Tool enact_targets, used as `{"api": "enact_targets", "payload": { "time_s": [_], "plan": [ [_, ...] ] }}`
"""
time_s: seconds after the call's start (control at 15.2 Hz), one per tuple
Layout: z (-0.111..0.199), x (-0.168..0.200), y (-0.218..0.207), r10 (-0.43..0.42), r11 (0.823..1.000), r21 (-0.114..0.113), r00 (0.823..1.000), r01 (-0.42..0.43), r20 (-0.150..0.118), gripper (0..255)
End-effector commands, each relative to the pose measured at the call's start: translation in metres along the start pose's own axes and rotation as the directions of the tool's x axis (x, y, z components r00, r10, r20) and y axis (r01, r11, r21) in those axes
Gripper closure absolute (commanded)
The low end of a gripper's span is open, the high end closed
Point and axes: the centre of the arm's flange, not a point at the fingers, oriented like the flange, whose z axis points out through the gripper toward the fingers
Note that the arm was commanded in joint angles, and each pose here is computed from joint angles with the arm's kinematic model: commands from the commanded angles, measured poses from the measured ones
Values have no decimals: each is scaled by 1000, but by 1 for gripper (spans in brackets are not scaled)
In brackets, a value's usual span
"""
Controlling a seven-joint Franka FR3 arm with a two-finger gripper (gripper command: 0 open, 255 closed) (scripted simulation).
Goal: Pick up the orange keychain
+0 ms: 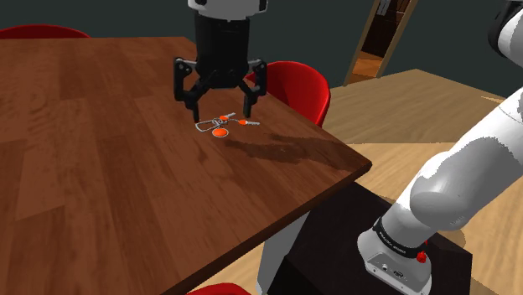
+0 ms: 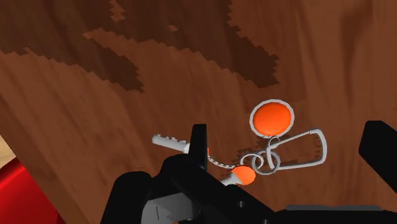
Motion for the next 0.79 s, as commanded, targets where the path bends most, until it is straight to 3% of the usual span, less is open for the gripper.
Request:
{"api": "enact_targets", "payload": {
  "time_s": [0.0, 0.4, 0.46, 0.73],
  "plan": [
    [9, 0, -2, 3, 1000, 1, 1000, -3, 1, 0],
    [34, 0, -2, 3, 1000, 1, 1000, -3, 1, 0],
    [34, 0, -2, 3, 1000, 1, 1000, -3, 1, 255],
    [33, -1, -3, 3, 1000, 1, 1000, -3, 1, 255]
  ]
}}
